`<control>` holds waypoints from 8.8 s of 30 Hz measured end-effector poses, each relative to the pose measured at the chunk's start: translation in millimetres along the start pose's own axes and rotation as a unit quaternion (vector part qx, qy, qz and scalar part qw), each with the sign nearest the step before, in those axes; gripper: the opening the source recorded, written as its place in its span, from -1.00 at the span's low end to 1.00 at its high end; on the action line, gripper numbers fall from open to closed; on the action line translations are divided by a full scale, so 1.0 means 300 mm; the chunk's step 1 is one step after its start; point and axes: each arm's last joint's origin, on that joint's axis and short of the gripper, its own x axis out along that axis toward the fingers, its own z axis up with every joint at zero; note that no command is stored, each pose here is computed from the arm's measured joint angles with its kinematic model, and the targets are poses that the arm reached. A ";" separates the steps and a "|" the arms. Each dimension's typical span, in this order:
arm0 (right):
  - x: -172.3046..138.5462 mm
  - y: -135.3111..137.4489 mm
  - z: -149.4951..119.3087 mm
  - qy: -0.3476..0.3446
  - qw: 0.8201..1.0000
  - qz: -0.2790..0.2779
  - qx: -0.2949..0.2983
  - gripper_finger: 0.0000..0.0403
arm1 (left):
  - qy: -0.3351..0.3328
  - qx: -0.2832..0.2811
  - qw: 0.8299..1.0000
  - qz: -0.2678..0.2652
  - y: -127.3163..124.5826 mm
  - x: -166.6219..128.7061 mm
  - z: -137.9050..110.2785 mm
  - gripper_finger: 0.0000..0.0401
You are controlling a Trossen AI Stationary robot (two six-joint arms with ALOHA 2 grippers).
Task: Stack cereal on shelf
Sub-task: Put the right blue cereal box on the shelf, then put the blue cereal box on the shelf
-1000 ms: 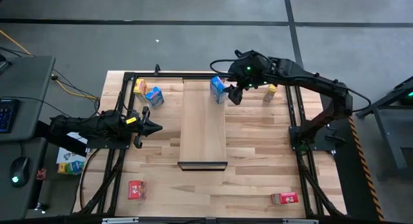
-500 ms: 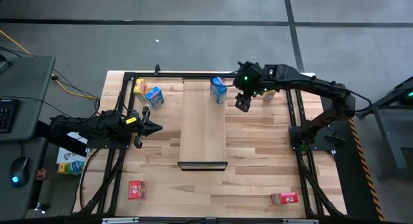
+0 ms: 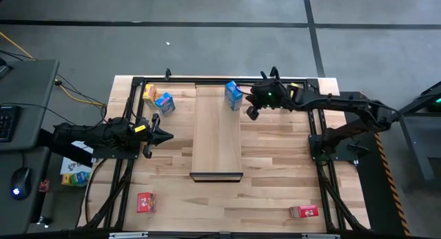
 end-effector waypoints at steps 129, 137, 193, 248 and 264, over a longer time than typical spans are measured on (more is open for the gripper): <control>-0.229 0.063 -0.094 -0.040 0.995 0.070 -0.053 -1.00 | 0.000 0.000 1.000 0.000 0.000 0.000 0.000 -0.97; -0.220 0.027 -0.278 -0.105 0.991 0.083 -0.027 -1.00 | 0.000 0.000 1.000 0.000 0.000 0.000 0.000 -0.97; -0.268 0.020 -0.264 -0.302 0.946 0.116 -0.025 -1.00 | 0.342 -0.077 0.788 0.506 0.312 0.180 0.342 0.44; -0.263 0.020 -0.270 -0.291 0.949 0.115 -0.028 -1.00 | 0.536 -0.186 0.683 0.459 0.496 0.210 0.195 0.26; -0.263 0.020 -0.270 -0.291 0.949 0.115 -0.028 -1.00 | 0.535 -0.197 0.689 0.447 0.494 0.212 0.194 -0.31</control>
